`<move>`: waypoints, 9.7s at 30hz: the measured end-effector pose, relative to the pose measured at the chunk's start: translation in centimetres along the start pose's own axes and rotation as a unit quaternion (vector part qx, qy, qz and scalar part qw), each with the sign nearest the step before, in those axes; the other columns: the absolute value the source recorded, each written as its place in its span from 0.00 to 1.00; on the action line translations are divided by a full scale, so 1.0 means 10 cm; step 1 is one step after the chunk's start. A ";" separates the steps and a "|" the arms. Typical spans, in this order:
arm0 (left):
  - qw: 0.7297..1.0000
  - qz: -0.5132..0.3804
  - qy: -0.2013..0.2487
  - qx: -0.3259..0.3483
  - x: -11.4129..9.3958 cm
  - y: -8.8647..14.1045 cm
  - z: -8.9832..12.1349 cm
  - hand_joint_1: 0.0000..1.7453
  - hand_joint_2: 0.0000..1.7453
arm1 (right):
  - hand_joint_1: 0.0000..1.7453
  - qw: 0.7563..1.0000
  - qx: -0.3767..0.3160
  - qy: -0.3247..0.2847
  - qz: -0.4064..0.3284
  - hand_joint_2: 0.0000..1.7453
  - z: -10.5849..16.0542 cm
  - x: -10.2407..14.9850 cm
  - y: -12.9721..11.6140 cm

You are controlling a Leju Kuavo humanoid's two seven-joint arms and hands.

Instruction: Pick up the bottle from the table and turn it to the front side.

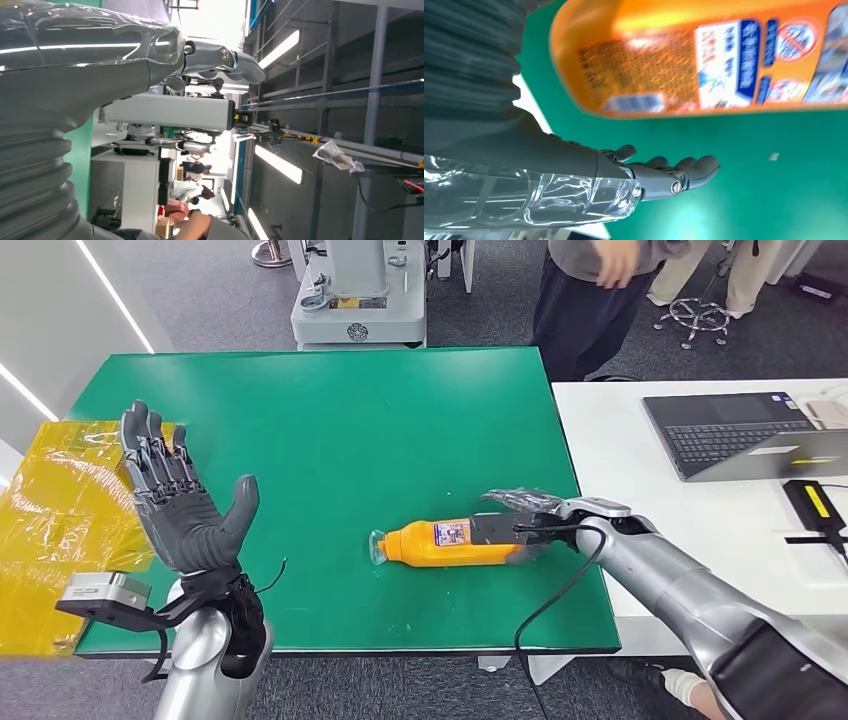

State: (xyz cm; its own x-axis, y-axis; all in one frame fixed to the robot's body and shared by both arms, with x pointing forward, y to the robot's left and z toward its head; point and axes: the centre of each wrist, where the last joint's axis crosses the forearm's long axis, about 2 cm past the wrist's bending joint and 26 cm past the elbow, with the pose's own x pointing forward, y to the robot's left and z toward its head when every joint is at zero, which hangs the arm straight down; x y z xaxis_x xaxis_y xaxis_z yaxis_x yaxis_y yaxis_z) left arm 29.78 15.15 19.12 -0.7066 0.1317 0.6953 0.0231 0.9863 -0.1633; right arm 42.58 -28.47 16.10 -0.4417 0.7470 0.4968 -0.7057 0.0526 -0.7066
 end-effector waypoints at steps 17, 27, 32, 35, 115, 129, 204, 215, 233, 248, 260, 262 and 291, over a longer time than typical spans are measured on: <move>1.000 0.002 0.004 0.000 -0.01 -0.01 0.00 0.00 1.00 | 0.00 1.000 0.018 0.014 -0.022 1.00 -0.13 -0.08 0.18; 1.000 0.000 0.011 0.003 0.00 -0.01 0.00 0.00 1.00 | 0.73 0.999 0.021 0.004 -0.027 1.00 -0.16 -0.05 0.19; 1.000 0.000 0.011 0.002 0.00 -0.01 0.00 0.00 1.00 | 1.00 1.000 0.009 0.003 -0.016 1.00 -0.16 -0.06 0.19; 1.000 0.000 0.011 0.002 0.00 -0.01 0.00 0.00 1.00 | 1.00 1.000 0.001 0.004 -0.007 1.00 -0.16 -0.06 0.20; 0.999 0.014 0.018 0.029 -0.02 -0.02 0.04 0.00 1.00 | 1.00 0.835 -0.495 -0.224 -0.092 1.00 0.18 0.98 1.06; 0.979 0.170 0.098 -0.060 -0.07 -0.31 -0.03 0.00 1.00 | 1.00 0.838 -0.441 -0.320 -0.039 1.00 -0.03 1.24 0.71; 0.971 0.176 0.111 -0.120 -0.30 -0.43 -0.19 0.29 1.00 | 1.00 0.884 -0.316 -0.342 -0.039 1.00 -0.51 1.20 0.51; 0.969 0.179 0.110 -0.128 -0.31 -0.43 -0.19 1.00 1.00 | 1.00 0.891 -0.301 -0.337 -0.042 1.00 -0.55 1.18 0.53; 0.970 0.176 0.102 -0.132 -0.31 -0.42 -0.20 1.00 1.00 | 0.78 0.892 -0.294 -0.340 -0.049 1.00 -0.59 1.19 0.56; 0.971 0.176 0.100 -0.130 -0.31 -0.40 -0.21 1.00 1.00 | 0.00 0.881 -0.316 -0.345 -0.067 1.00 -0.57 1.28 0.60; 0.973 0.171 0.099 -0.119 -0.33 -0.37 -0.19 1.00 1.00 | 0.00 0.852 -0.365 -0.363 -0.094 1.00 -0.49 1.41 0.68; 0.973 0.171 0.101 -0.117 -0.33 -0.36 -0.18 1.00 1.00 | 0.00 0.844 -0.379 -0.367 -0.101 1.00 -0.46 1.44 0.71; 0.997 0.052 0.055 0.010 -0.31 -0.06 -0.23 1.00 1.00 | 0.00 0.727 -0.531 -0.388 -0.198 1.00 -0.06 1.76 1.23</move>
State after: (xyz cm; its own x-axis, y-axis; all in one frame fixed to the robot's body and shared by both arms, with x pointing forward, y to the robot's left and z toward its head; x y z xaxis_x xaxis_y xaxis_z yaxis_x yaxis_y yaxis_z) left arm 33.61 14.36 18.70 -0.6190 0.2452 0.7461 0.0772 0.9644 -0.2529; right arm 26.48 -14.32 15.87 -0.7905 -0.0427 0.6110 -0.2188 0.9515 -0.2165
